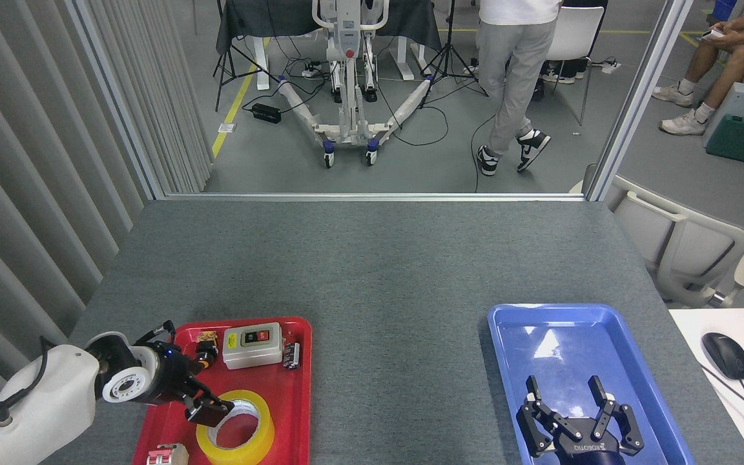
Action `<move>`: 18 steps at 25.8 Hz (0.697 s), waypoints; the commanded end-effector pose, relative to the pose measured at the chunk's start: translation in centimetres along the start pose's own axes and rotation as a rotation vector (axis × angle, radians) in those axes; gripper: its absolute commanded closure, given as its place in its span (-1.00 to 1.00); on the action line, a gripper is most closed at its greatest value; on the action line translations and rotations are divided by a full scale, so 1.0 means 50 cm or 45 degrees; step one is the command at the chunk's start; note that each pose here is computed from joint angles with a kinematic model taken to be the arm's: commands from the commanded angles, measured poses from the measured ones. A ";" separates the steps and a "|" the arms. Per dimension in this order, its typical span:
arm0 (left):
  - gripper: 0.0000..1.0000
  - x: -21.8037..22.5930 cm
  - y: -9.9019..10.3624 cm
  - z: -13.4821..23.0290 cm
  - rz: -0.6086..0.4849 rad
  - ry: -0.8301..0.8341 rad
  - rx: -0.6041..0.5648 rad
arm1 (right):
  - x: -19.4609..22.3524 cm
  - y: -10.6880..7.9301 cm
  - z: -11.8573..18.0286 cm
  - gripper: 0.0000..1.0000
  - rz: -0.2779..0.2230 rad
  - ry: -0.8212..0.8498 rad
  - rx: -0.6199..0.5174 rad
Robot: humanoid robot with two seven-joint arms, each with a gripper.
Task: Place and move tape with both arms
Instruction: 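Lower the left hand onto the yellow tape roll and grasp it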
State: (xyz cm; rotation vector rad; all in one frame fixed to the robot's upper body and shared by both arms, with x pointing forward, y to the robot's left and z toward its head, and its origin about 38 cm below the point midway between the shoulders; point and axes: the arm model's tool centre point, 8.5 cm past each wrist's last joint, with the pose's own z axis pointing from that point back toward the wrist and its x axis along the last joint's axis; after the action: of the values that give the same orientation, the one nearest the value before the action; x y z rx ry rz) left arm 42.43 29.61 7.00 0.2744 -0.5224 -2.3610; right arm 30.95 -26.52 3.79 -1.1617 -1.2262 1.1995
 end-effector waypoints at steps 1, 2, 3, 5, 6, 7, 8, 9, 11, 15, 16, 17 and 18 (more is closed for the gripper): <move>-1.00 -0.001 -0.005 -0.013 0.017 -0.005 -0.021 | 0.001 0.001 0.000 -1.00 0.016 -0.003 0.001; -1.00 -0.001 -0.003 -0.012 0.015 -0.004 -0.020 | 0.000 0.000 0.000 -1.00 0.018 -0.002 -0.001; -1.00 0.000 -0.003 -0.015 0.017 -0.006 -0.023 | 0.001 0.000 0.000 -1.00 0.018 -0.003 -0.001; -1.00 -0.001 -0.007 -0.029 0.044 -0.010 -0.035 | 0.002 0.001 0.000 -1.00 0.018 -0.003 0.001; -1.00 0.000 -0.008 -0.038 0.059 -0.015 -0.042 | 0.002 0.001 0.000 -1.00 0.018 -0.003 0.001; -1.00 0.004 -0.009 -0.048 0.070 -0.023 -0.050 | 0.001 0.002 0.000 -1.00 0.018 -0.003 0.001; -1.00 0.007 -0.013 -0.056 0.074 -0.029 -0.069 | 0.000 0.003 0.000 -1.00 0.019 0.000 0.004; -1.00 0.011 -0.019 -0.062 0.068 -0.034 -0.096 | -0.001 0.003 -0.001 -1.00 0.021 0.000 0.004; -0.99 0.011 -0.028 -0.066 0.051 -0.028 -0.151 | -0.001 0.005 0.000 -1.00 0.019 0.001 0.008; -0.89 0.001 -0.038 -0.063 0.027 0.012 -0.231 | 0.000 0.006 0.001 -1.00 0.017 0.001 0.010; -0.85 -0.003 -0.043 -0.063 0.015 0.029 -0.263 | 0.000 0.006 0.001 -1.00 0.019 0.001 0.010; -0.82 -0.004 -0.044 -0.063 0.008 0.038 -0.285 | 0.000 0.006 0.001 -1.00 0.019 0.001 0.010; -0.76 -0.005 -0.045 -0.062 0.010 0.041 -0.294 | 0.000 0.006 0.001 -1.00 0.021 0.001 0.010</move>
State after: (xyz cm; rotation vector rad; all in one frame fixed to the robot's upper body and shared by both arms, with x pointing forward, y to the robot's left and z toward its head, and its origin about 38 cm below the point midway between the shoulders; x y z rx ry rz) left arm 42.39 29.90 3.37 0.2006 -0.3015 -2.3695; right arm 30.93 -26.51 3.53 -1.1681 -1.2145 1.2131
